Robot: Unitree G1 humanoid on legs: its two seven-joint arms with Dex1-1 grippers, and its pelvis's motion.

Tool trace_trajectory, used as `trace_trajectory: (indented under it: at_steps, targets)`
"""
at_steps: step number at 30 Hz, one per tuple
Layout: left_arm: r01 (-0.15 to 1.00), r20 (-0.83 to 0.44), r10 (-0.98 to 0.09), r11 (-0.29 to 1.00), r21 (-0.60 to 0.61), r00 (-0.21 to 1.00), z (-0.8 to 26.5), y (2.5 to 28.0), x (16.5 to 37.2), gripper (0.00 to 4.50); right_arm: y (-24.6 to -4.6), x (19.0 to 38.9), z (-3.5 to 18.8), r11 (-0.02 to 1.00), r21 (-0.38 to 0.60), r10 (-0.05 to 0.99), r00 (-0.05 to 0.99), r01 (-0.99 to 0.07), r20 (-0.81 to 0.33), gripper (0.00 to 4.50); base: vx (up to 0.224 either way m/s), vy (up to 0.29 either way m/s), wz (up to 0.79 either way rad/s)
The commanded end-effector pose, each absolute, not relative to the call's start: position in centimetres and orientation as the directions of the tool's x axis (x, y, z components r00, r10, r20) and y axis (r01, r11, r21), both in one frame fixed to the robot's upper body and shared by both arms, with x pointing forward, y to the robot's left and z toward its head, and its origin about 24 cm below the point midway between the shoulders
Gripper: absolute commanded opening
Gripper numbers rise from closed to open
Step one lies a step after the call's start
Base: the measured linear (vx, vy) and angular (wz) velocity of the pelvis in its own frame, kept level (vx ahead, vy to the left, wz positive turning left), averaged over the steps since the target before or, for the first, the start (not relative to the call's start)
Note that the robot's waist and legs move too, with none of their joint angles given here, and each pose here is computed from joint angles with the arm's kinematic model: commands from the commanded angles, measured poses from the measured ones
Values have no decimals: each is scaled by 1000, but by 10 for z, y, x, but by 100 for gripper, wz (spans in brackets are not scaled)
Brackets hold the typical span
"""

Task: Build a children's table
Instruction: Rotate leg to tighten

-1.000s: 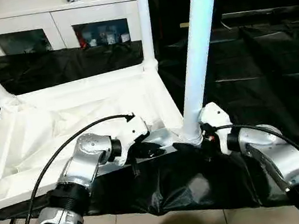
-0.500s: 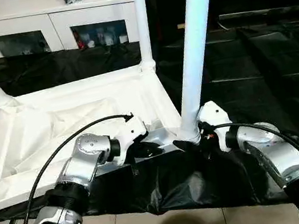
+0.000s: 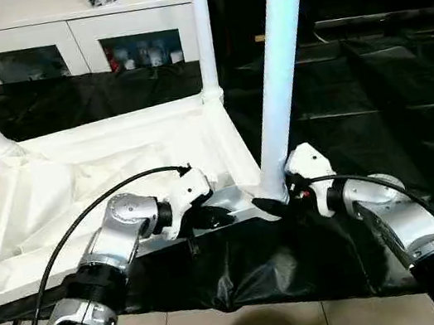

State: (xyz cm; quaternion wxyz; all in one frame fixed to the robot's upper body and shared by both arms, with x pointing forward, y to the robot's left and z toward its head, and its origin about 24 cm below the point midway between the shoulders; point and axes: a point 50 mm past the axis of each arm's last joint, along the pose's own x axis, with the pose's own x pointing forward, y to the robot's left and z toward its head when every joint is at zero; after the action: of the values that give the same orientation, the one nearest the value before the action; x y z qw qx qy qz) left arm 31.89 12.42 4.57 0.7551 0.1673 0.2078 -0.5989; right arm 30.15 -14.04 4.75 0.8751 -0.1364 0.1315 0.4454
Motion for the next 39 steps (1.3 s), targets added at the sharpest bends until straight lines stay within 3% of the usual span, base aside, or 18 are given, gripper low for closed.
trace_trajectory:
  at_steps: [1, 7, 12, 14, 18, 20, 21, 23, 24, 29, 31, 36, 39]
  targets:
    - [965, -550, -810, 260, -27, 203, 36, 135, 315, 0, -144, 305, 52, 567, -143, 740, 578, -811, -346, 333, 0, 0, 0]
    - [964, -549, -811, 263, -29, 205, 36, 139, 313, 0, -142, 305, 50, 559, -139, 744, 569, -817, -349, 285, 0, 0, 0]
    - [961, -558, -800, 275, -18, 218, 37, 145, 312, 0, -138, 304, 47, 558, -128, 750, 564, -820, -345, 271, 0, 0, 0]
    - [948, -556, -784, 317, 23, 275, 39, 149, 314, 0, -134, 303, 43, 579, -118, 742, 582, -807, -333, 270, 0, 0, 0]
    - [899, -518, -752, 430, 80, 406, 48, 141, 323, 0, -123, 308, 34, 718, -115, 631, 711, -687, -310, 270, 0, 0, 0]
    - [873, -492, -739, 476, 101, 460, 52, 133, 327, 0, -117, 310, 29, 786, -100, 560, 771, -610, -305, 268, 0, 0, 0]
    - [858, -453, -744, 504, 103, 492, 54, 113, 327, 0, -102, 311, 21, 854, -60, 476, 824, -516, -306, 268, 0, 0, 0]
    - [855, -438, -749, 509, 100, 497, 54, 104, 326, 0, -95, 311, 19, 872, -42, 453, 837, -487, -308, 268, 0, 0, 0]
    - [871, -414, -777, 485, 86, 473, 52, 83, 321, 0, -73, 312, 17, 876, -38, 448, 839, -481, -309, 268, 0, 0, 0]
    - [898, -416, -805, 433, 77, 423, 48, 68, 315, 0, -54, 312, 24, 838, -45, 514, 814, -543, -270, 268, 0, 0, 0]
    - [916, -419, -821, 393, 80, 388, 47, 73, 314, 0, -61, 314, 31, 830, 5, 544, 807, -558, -231, 323, 0, 0, 0]
    - [930, -434, -827, 359, 82, 358, 46, 89, 313, 0, -78, 315, 35, 811, 19, 573, 787, -585, -229, 348, 0, 0, 0]
    - [947, -459, -831, 309, 91, 315, 46, 112, 311, 0, -98, 313, 37, 747, -19, 638, 726, -664, -257, 387, 0, 0, 0]
